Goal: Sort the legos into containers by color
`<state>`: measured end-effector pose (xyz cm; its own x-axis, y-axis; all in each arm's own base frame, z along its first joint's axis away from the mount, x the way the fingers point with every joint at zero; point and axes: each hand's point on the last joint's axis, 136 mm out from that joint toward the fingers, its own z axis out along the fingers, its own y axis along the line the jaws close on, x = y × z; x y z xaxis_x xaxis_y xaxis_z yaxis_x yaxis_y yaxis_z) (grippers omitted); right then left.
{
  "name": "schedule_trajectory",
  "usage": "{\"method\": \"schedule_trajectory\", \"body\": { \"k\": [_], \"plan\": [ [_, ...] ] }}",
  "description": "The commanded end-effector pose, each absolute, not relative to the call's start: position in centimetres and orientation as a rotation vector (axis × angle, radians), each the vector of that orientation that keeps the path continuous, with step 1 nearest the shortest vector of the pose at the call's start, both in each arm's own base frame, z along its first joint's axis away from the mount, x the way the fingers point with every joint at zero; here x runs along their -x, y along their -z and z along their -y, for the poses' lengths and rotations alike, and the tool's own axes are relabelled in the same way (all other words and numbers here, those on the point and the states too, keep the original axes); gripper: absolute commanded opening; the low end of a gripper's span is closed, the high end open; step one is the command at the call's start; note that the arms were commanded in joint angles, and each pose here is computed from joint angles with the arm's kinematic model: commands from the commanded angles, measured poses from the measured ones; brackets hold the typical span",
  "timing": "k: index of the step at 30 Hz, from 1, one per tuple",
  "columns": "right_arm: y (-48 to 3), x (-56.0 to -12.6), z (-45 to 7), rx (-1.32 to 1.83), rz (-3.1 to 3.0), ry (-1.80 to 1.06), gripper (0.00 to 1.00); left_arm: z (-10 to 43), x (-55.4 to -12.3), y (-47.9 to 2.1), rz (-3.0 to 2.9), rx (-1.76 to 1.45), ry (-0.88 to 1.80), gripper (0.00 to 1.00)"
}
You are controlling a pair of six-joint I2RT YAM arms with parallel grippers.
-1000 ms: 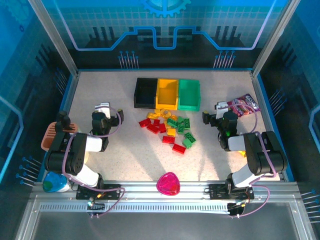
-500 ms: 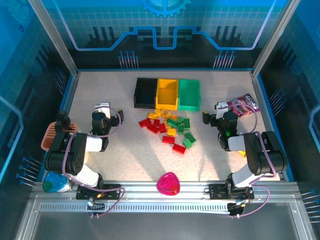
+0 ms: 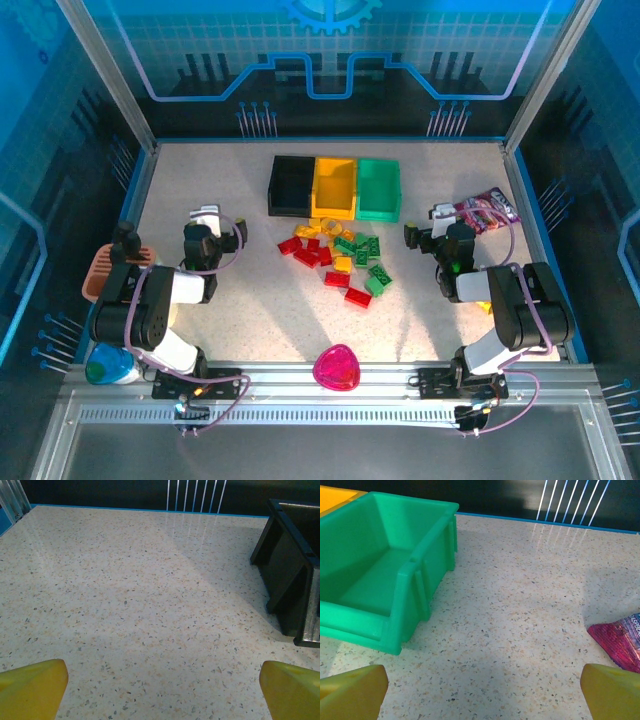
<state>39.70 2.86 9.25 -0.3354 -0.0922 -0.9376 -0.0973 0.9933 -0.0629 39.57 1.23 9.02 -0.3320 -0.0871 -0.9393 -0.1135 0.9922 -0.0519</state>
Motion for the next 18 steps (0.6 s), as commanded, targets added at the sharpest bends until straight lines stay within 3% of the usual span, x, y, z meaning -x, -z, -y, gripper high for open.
{"method": "schedule_trajectory", "body": {
  "k": [1, 5, 9, 11, 14, 16, 18],
  "plan": [
    [-9.8, -40.0, -2.8, 0.140, -1.901, -0.012, 1.00, -0.8, -39.8, -9.7, -1.893, 0.143, 0.009, 0.99],
    [-10.2, -40.0, -2.7, 0.124, -1.893, 0.023, 1.00, -1.8, -39.6, -10.3, -1.874, 0.197, -0.035, 0.99],
    [-15.7, -38.7, -5.2, 0.236, -1.857, 0.072, 1.00, -2.7, -39.1, -13.7, -1.934, 0.283, -0.146, 0.99],
    [-19.3, -38.1, -6.0, 0.135, -1.866, -0.037, 1.00, -3.1, -38.9, -15.5, -1.950, 0.370, -0.144, 0.99],
    [-19.3, -35.3, -3.3, -0.358, -2.052, -0.216, 1.00, -1.8, -39.0, -17.6, -1.966, 0.438, -0.024, 0.99],
    [-20.2, -35.3, -5.4, -0.292, -2.055, -0.451, 1.00, 0.4, -39.4, -18.2, -2.010, 0.412, 0.092, 0.99],
    [-19.8, -35.0, -6.1, -0.281, -2.126, -0.492, 1.00, 2.5, -39.9, -18.3, -2.065, 0.363, 0.174, 0.99]
  ]
}}
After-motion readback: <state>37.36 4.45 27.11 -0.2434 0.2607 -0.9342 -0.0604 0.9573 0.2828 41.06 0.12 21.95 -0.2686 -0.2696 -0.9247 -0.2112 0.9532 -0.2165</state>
